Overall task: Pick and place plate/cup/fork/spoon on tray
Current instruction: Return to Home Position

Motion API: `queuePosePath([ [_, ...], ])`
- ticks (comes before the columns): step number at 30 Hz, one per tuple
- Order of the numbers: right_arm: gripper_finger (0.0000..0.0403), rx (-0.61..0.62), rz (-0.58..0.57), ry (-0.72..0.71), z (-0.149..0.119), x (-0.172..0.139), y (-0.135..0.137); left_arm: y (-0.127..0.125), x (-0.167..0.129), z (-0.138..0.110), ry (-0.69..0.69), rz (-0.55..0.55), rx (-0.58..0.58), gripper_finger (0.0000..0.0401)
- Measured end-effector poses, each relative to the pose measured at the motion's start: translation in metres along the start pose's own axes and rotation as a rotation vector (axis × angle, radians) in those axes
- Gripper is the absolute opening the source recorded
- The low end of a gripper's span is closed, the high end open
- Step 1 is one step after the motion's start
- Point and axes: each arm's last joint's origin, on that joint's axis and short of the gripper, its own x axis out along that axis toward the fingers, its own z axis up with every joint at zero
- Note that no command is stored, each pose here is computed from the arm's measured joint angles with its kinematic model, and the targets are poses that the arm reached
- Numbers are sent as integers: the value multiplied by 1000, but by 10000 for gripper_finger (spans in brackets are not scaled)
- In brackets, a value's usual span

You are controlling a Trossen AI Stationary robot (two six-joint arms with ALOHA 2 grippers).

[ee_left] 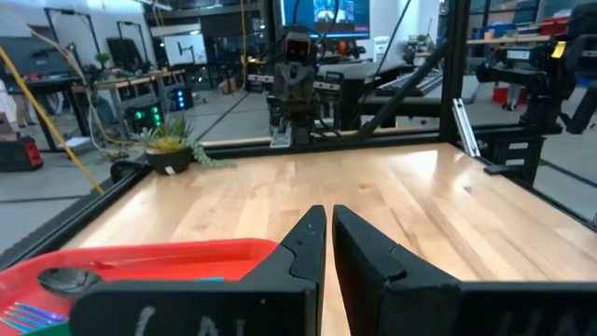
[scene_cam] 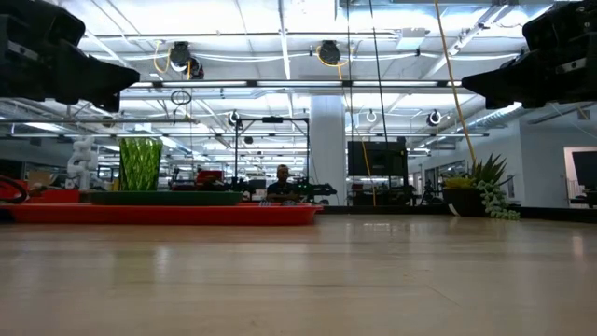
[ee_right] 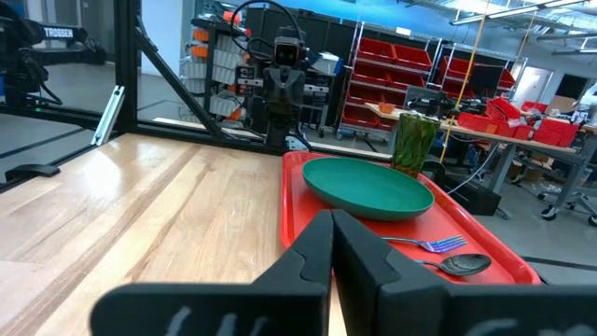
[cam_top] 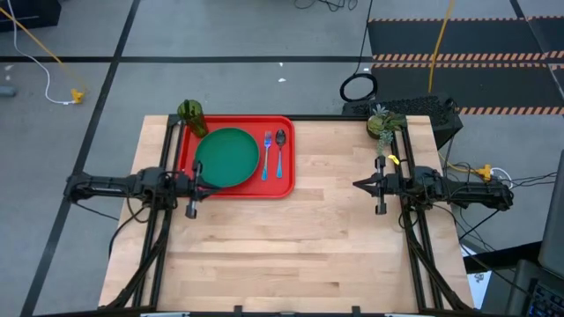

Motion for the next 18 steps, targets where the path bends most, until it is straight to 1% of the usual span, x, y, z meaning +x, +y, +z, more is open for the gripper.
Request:
queuePosePath([
  [12, 0, 0, 0, 0, 0, 0, 0, 0, -4, 1, -14, 2, 60, 26],
  [18, 0, 0, 0, 2, 0, 0, 0, 0, -4, 0, -9, 5, 42, 26],
])
